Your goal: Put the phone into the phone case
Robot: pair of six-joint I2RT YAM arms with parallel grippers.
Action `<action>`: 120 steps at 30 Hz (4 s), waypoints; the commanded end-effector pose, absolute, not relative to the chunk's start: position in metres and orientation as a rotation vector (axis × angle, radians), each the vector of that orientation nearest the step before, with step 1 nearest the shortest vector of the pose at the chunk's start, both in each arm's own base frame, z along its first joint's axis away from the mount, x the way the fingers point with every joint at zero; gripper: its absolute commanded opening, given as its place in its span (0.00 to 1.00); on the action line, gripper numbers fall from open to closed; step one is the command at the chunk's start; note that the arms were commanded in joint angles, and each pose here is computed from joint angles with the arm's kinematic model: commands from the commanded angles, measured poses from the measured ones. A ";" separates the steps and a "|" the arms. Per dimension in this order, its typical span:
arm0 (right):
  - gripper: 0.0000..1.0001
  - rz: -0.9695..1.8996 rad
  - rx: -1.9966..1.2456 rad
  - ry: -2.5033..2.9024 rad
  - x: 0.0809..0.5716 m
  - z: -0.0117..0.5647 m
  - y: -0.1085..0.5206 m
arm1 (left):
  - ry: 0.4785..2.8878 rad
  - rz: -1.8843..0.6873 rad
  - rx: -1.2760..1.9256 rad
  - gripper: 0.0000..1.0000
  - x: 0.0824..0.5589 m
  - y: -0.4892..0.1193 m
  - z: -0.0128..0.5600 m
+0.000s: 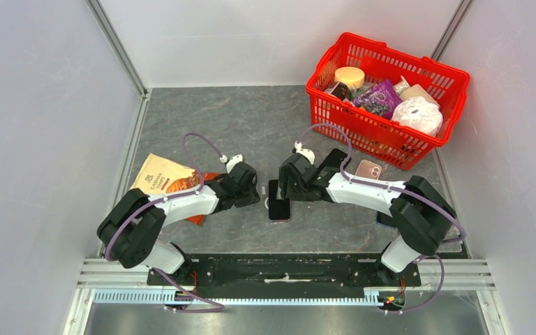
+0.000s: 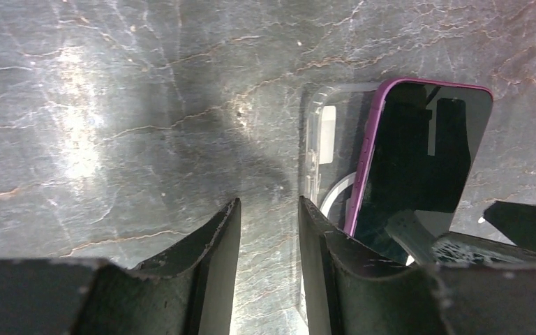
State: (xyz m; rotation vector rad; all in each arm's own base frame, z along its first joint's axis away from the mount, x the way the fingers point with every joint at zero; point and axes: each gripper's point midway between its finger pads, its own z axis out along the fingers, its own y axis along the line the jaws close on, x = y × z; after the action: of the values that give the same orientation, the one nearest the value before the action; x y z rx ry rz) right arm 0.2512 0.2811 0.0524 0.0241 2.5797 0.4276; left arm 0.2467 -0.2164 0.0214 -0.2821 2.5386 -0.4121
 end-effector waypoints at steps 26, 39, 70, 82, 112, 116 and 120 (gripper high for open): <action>0.44 0.484 -0.116 2.610 0.231 0.032 0.322 | 2.584 -0.447 -0.236 0.38 0.239 -0.235 0.008; 0.50 0.422 -0.165 2.619 0.231 0.034 0.314 | 2.532 -0.456 -0.211 0.39 0.248 -0.236 0.029; 0.27 0.474 -0.115 2.690 0.191 0.029 0.301 | 2.532 -0.377 -0.230 0.25 0.279 -0.247 0.020; 0.01 0.382 -0.125 2.779 0.165 -0.010 0.292 | 2.552 -0.398 -0.206 0.25 0.284 -0.259 0.013; 0.73 0.418 0.032 2.451 0.237 0.098 0.209 | 2.524 -0.752 0.162 0.42 0.293 -0.345 0.070; 0.75 0.503 -0.016 2.459 0.233 0.089 0.222 | 2.476 -0.613 0.049 0.49 0.301 -0.316 0.095; 0.75 0.528 -0.055 2.471 0.237 0.079 0.233 | 2.480 -0.583 -0.011 0.50 0.282 -0.291 0.096</action>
State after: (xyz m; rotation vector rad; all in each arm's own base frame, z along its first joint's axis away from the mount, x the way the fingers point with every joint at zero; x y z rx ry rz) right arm 0.2256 0.2113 0.0761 0.0048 2.5177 0.4264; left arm 0.2886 -0.3196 0.0788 0.0607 2.5224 -0.6558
